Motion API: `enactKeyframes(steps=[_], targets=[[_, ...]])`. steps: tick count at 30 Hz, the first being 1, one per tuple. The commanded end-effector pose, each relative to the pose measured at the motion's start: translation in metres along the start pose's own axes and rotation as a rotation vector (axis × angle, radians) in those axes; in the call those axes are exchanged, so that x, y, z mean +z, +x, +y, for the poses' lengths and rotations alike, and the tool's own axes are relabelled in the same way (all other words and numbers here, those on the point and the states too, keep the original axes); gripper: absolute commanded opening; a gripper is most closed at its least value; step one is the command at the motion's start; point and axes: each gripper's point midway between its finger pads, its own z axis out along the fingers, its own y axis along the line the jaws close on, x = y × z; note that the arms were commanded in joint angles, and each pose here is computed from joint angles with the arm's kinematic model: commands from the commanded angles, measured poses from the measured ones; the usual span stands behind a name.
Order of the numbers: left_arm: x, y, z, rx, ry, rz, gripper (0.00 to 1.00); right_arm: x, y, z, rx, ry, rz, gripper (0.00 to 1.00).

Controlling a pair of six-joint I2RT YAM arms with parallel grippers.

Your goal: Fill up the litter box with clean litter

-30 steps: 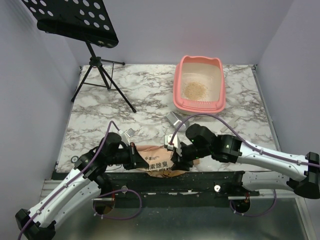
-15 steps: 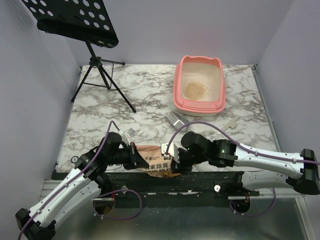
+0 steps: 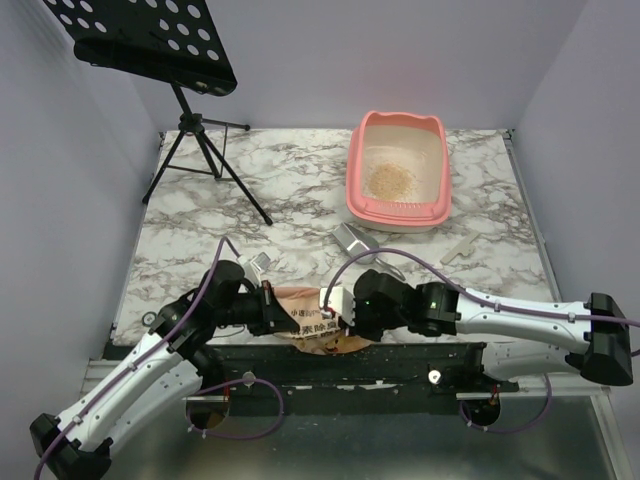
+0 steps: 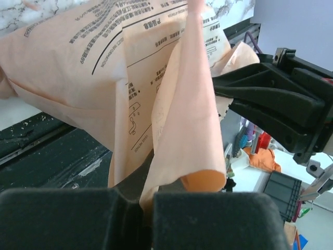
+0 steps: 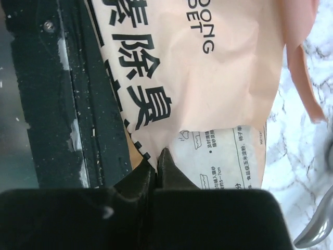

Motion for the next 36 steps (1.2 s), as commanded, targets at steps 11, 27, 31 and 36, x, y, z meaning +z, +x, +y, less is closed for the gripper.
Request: enactKeyframes(steps=[11, 27, 31, 36], targets=[[-0.106, -0.113, -0.063, 0.492, -0.194, -0.604, 0.28, -0.013, 0.001, -0.024, 0.076, 0.079, 0.011, 0.00], [-0.009, -0.078, -0.111, 0.998, 0.245, -0.316, 0.39, -0.023, -0.006, -0.055, 0.193, 0.008, -0.017, 0.00], [0.009, -0.055, -0.110, 1.153, 0.301, -0.245, 0.43, -0.018, -0.007, -0.055, 0.201, 0.005, -0.032, 0.00], [0.026, -0.035, -0.093, 1.268, 0.315, -0.165, 0.49, -0.019, -0.004, -0.056, 0.212, 0.024, -0.036, 0.00]])
